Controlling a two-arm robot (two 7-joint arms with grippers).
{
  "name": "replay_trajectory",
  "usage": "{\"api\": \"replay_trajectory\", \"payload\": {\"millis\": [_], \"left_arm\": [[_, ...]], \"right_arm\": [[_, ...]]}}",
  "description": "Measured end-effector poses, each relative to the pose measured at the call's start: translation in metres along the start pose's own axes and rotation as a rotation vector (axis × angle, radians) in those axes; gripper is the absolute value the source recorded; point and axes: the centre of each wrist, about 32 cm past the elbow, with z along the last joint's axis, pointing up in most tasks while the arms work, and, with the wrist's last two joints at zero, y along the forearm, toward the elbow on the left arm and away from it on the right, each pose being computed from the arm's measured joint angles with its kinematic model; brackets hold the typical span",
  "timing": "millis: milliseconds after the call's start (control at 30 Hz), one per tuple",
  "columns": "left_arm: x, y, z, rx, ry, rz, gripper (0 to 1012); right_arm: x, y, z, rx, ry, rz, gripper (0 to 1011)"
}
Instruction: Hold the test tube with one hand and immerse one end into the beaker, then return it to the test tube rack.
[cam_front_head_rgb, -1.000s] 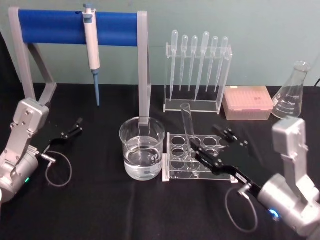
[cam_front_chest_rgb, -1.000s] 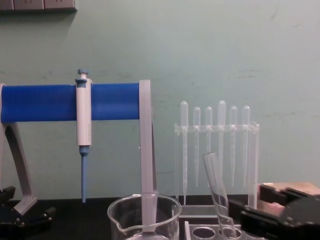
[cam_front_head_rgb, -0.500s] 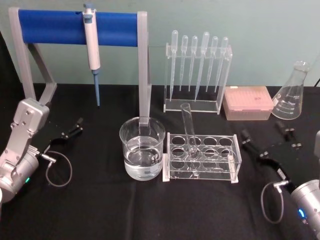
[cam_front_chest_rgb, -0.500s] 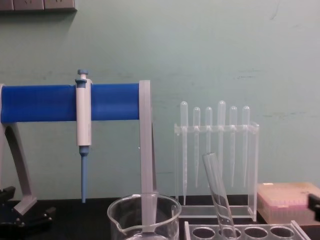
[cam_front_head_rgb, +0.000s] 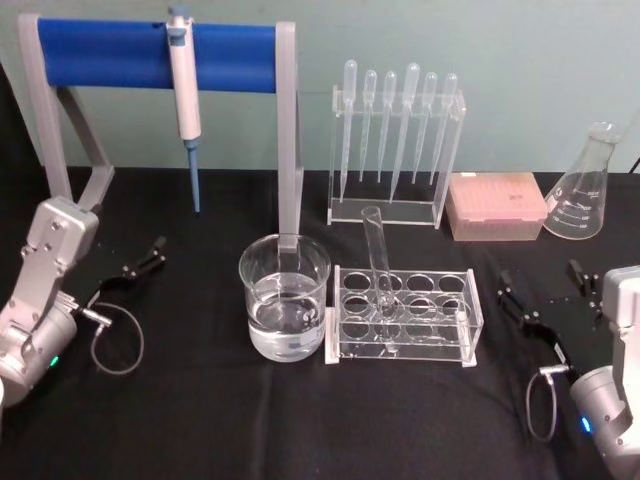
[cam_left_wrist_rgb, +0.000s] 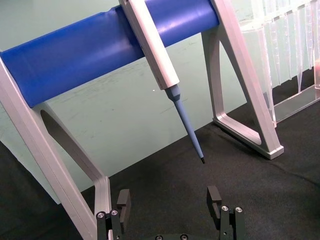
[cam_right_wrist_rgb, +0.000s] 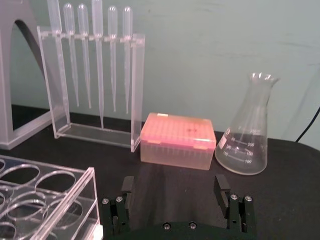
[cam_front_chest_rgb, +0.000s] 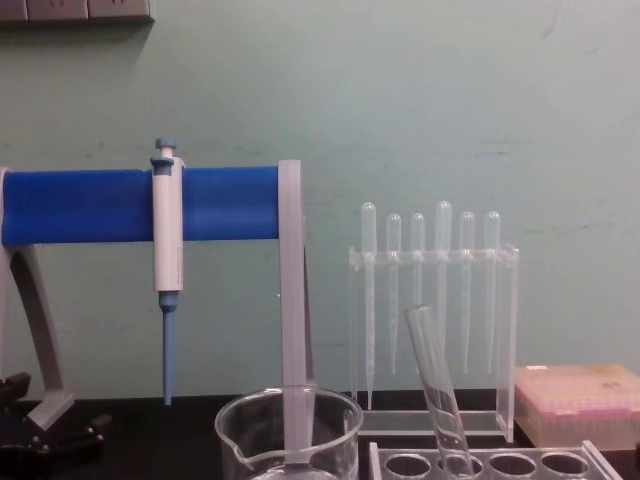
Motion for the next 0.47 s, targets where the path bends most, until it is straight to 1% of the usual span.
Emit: {"api": "replay_trajectory", "payload": {"millis": [133,467], "left_arm": [[0.0000,0.0000,0.0000,0.000,0.000,0.000,1000],[0.0000,0.0000,0.0000,0.000,0.000,0.000,1000]], "right_arm": [[-0.0006,-0.0003,-0.0001,-0.008,-0.012,0.001,1002],[-0.0003,-0.0002,-0.0002,-0.008,-0.011,0.000,1002]]}}
